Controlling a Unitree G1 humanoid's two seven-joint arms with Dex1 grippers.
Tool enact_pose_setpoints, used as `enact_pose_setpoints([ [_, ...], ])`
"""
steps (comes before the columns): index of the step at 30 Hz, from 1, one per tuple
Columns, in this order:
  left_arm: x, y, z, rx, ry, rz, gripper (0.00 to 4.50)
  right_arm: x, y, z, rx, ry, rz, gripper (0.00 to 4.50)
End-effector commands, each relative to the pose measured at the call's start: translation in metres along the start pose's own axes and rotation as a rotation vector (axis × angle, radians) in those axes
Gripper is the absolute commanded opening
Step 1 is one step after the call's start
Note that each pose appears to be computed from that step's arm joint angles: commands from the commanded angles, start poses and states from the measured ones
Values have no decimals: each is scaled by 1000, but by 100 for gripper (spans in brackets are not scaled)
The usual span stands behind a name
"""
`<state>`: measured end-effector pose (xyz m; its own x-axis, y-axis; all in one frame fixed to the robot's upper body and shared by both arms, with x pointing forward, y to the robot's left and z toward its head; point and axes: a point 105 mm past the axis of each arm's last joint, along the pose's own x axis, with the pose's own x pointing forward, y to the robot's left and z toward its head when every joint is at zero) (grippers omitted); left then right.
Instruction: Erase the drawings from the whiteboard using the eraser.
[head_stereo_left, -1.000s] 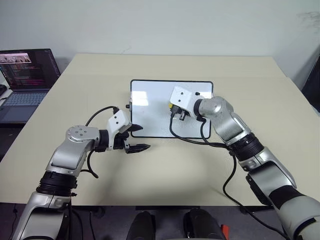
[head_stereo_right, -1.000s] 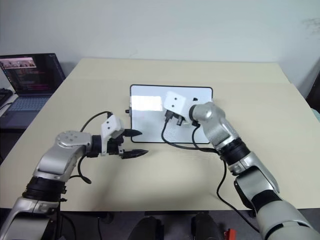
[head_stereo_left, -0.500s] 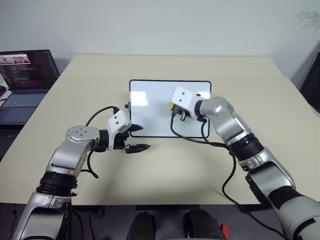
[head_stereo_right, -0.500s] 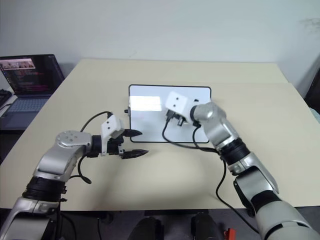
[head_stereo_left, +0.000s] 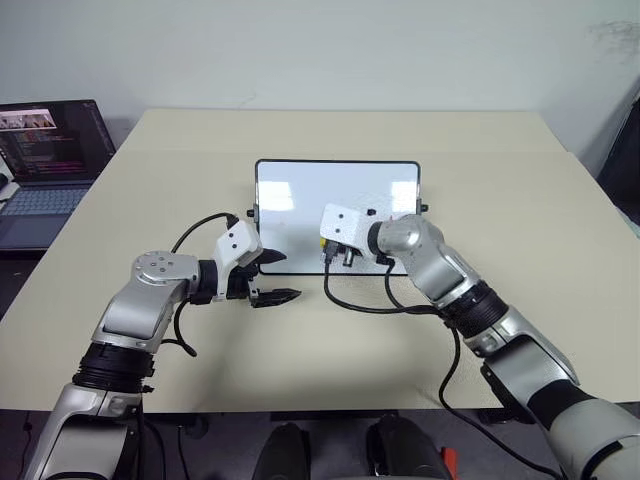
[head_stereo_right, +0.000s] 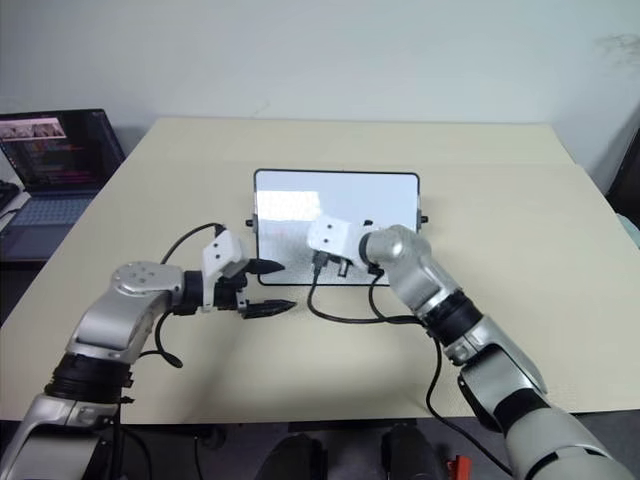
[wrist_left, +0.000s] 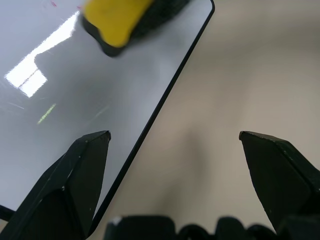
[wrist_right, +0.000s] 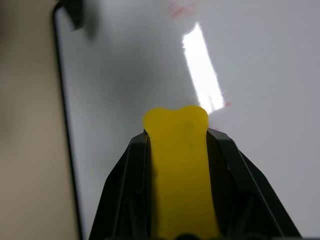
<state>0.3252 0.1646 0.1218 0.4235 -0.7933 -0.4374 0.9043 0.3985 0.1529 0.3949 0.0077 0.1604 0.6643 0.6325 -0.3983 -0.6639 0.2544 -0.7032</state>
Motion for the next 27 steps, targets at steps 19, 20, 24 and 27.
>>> enact_pose_setpoints([
  [19, -2, 2, 10, 27, -24, 5, 450, -11, -20, -23, -89, 90, -64, 115],
  [20, -2, 2, 10, 28, -24, 4, 450, -11, -24, -21, -85, 83, -80, 115],
  [24, -2, 2, 11, 31, -27, 5, 450, -12, -19, -11, 68, 2, -55, 115],
  [27, -2, 3, 15, 39, -43, 13, 450, -23, -20, -1, 216, -83, -63, 115],
])
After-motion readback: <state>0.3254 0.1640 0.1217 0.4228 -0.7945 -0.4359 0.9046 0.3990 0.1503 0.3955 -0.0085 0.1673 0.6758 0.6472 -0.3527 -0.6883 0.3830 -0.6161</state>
